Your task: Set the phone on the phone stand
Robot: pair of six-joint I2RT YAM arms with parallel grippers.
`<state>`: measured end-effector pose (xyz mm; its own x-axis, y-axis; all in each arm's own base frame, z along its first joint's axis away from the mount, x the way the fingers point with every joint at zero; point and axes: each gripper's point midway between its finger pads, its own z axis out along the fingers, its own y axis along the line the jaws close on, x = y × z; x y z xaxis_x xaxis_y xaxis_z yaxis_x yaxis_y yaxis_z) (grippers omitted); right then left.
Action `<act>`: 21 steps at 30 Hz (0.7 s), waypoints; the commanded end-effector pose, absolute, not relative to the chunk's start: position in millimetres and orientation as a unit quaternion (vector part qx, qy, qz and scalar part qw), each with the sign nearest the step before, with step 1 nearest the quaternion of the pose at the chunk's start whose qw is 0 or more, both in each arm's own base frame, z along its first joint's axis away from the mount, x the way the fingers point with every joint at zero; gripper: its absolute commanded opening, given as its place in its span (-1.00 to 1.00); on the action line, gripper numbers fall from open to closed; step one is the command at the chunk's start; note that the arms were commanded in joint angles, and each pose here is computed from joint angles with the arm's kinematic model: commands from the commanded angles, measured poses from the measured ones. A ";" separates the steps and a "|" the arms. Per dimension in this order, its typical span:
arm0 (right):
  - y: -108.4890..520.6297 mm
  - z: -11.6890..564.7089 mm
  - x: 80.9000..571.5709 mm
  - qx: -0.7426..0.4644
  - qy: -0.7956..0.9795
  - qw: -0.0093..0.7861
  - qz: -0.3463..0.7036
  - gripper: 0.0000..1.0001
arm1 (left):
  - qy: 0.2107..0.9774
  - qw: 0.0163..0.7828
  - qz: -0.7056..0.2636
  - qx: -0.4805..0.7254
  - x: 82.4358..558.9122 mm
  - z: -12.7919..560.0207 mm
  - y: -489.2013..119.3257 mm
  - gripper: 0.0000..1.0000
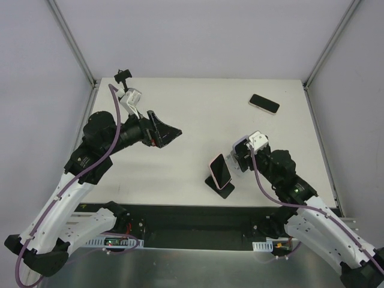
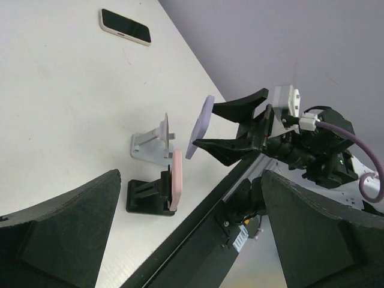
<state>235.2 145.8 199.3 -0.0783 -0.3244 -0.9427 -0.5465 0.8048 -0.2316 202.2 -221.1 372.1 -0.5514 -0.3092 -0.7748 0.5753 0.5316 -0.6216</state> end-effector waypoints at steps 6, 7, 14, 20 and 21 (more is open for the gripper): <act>174.3 241.2 262.7 -0.299 0.661 0.661 0.194 -0.99 | 0.732 0.468 -0.487 0.088 196.2 376.3 -220.2 0.98; 174.6 238.6 263.3 -0.302 0.661 0.658 0.197 -0.99 | 0.732 0.468 -0.487 0.088 195.9 375.7 -220.1 0.98; 174.2 208.8 272.9 -0.326 0.676 0.638 0.171 -0.99 | 0.732 0.470 -0.484 0.094 197.2 376.0 -220.6 0.98; 170.5 192.9 275.4 -0.334 0.684 0.630 0.155 -0.99 | 0.730 0.469 -0.487 0.101 195.0 377.7 -221.8 0.98; 171.3 191.7 274.9 -0.336 0.683 0.629 0.155 -0.99 | 0.730 0.468 -0.487 0.101 194.7 377.4 -221.9 0.98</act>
